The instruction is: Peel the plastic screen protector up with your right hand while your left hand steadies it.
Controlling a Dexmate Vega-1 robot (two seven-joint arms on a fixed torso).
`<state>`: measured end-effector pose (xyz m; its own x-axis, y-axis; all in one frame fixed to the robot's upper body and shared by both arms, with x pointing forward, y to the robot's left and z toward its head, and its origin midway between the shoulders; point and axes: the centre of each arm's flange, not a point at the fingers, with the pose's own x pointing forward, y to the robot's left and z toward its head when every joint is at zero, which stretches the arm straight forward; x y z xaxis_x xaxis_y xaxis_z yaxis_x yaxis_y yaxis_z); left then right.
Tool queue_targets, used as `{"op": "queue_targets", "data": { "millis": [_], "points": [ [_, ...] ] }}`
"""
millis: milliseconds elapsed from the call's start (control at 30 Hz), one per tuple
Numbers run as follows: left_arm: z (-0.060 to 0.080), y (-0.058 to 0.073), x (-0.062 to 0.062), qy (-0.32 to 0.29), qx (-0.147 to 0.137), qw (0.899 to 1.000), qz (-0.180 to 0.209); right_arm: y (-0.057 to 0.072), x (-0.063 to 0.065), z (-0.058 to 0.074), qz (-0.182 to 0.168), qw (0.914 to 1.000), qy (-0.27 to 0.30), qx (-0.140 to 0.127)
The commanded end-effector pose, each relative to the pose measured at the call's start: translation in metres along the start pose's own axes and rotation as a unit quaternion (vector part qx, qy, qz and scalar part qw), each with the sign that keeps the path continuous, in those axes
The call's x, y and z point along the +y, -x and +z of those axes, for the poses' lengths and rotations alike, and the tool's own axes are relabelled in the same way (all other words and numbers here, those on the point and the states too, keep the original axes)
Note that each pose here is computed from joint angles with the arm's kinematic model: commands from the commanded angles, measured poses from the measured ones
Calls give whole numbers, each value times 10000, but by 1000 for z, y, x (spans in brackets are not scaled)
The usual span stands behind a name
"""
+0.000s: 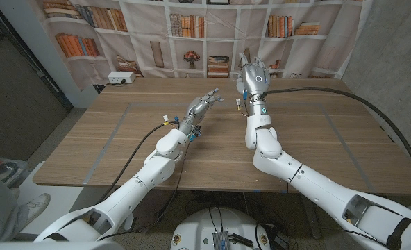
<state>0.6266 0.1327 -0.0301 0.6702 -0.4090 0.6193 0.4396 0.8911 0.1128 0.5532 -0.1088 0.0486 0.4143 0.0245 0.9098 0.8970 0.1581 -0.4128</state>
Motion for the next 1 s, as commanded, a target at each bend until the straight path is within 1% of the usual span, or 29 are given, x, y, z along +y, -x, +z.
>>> {"op": "queue_targets", "data": {
  "millis": [33, 200, 267, 333, 367, 500, 633, 1000],
  "points": [
    [2, 1, 3, 8, -76, 10000, -10, 8, 15, 11, 159, 9998, -38, -118],
    [2, -1, 5, 36, -138, 9999, 23, 12, 21, 14, 295, 9993, -69, -216],
    [2, -1, 5, 64, -142, 9999, 2, 13, 22, 15, 331, 9992, -89, -218],
    [2, -1, 5, 0, -128, 9999, 12, 13, 23, 15, 348, 9991, -92, -214],
    [1, -1, 5, 81, -122, 9999, 16, 13, 24, 14, 358, 9991, -112, -190],
    [2, -1, 5, 73, -136, 9999, 14, 12, 24, 12, 377, 9992, -97, -123],
    [3, -2, 4, 124, -150, 9998, -12, 13, 28, 11, 448, 9989, -56, -97],
    [3, -5, 6, 186, -156, 9997, -40, 15, 35, 16, 546, 9984, -81, -112]
  ]
}}
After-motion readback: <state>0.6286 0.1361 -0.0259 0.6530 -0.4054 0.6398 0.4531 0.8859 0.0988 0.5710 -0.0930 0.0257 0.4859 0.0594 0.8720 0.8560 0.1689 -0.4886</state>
